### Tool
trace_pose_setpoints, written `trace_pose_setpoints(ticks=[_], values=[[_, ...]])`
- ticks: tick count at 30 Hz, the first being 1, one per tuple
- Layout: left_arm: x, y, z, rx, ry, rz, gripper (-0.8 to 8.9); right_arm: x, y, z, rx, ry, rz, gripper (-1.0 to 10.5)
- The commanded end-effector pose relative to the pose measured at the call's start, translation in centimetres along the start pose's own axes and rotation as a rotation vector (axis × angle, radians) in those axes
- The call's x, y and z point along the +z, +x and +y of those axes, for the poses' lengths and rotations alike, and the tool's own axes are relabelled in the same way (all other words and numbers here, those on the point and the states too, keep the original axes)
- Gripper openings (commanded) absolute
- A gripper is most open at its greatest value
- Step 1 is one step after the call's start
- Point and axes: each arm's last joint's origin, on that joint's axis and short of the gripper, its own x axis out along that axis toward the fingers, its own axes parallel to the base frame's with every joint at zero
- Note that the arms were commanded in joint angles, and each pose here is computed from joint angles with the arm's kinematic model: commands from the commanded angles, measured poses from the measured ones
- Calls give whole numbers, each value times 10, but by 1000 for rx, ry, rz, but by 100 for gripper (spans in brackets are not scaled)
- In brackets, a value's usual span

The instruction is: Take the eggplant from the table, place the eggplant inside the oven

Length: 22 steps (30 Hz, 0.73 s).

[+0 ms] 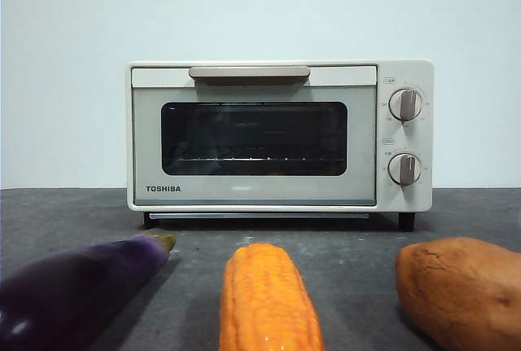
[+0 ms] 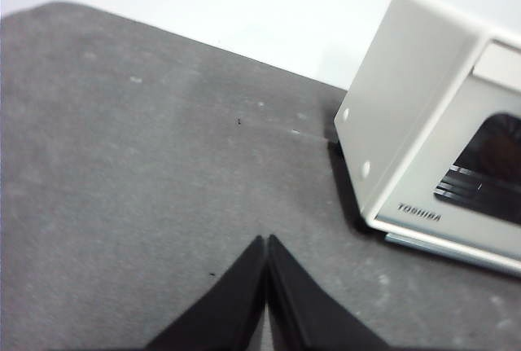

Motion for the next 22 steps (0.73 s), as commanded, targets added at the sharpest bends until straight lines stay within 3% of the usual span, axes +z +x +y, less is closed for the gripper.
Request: trace_pose_setpoints(ticks=[1,12,22], values=[[-7,2,2,3,-70,15,6,1,0,0,4,79,-17,3],[-7,2,2,3,-92,14,6,13,-1,0,22,241,-138,3],[11,-4,-5,-34,-97,5,6,36,-6,2,61,237,-173,3]])
